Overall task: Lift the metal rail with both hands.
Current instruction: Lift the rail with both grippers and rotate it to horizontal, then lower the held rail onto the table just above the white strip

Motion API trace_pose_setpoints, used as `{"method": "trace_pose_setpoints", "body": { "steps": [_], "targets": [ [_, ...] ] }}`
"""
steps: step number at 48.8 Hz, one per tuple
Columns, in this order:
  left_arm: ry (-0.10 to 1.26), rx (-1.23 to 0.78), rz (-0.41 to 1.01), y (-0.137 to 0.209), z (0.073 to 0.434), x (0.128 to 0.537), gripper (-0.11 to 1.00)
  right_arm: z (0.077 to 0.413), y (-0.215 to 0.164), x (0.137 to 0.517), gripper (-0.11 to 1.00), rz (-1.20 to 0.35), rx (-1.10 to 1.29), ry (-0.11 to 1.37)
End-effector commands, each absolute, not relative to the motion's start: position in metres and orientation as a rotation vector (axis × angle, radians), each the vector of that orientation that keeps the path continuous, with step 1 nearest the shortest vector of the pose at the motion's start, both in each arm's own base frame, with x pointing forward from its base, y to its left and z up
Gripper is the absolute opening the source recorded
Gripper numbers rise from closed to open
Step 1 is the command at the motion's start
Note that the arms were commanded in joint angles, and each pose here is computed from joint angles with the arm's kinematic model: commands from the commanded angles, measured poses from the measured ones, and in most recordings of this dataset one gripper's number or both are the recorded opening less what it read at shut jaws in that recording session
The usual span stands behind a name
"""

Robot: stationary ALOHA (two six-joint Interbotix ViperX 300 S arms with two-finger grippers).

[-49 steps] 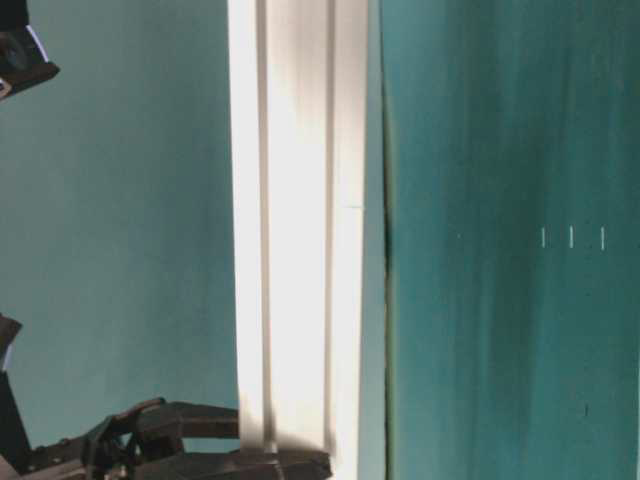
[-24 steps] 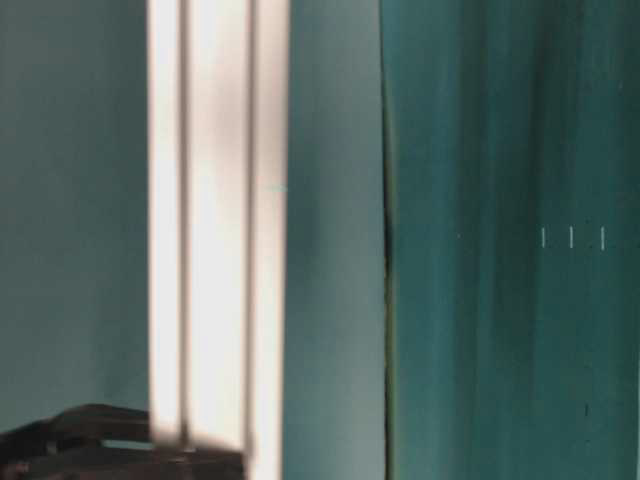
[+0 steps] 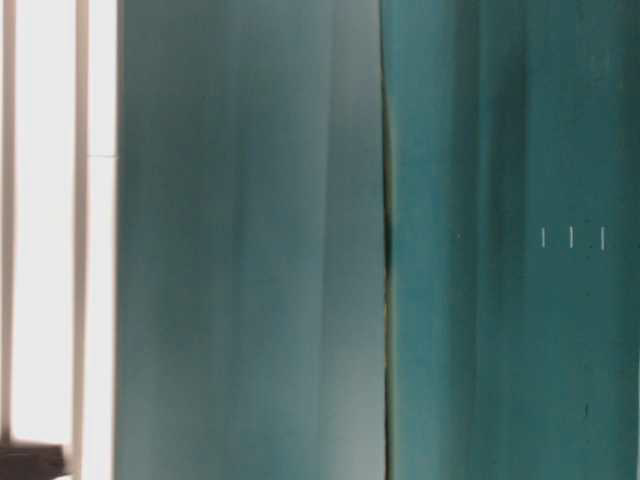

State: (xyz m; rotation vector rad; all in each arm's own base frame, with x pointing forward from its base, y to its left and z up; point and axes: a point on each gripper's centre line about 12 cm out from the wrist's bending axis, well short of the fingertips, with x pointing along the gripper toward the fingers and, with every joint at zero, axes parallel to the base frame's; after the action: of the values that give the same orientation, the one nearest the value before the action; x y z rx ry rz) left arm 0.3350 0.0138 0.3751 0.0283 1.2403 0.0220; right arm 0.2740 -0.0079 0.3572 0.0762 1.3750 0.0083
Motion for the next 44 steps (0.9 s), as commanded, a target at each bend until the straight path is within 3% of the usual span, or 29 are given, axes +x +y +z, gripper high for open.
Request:
{"method": "trace_pose_setpoints", "body": {
  "steps": [1, 26, 44],
  "targets": [
    [1.182, 0.025, 0.03, 0.012, 0.402, 0.326, 0.32, 0.367, -0.011, 0.271, 0.39, 0.014, 0.053, 1.34],
    [1.188, 0.012, 0.038, 0.012, 0.403, 0.325, 0.3, 0.36, -0.02, 0.28, 0.39, -0.001, 0.001, 1.317],
    [1.231, 0.01, 0.038, 0.013, 0.34, 0.332, 0.3, 0.319, -0.019, 0.291, 0.39, 0.002, -0.004, 1.263]
  ]
}}
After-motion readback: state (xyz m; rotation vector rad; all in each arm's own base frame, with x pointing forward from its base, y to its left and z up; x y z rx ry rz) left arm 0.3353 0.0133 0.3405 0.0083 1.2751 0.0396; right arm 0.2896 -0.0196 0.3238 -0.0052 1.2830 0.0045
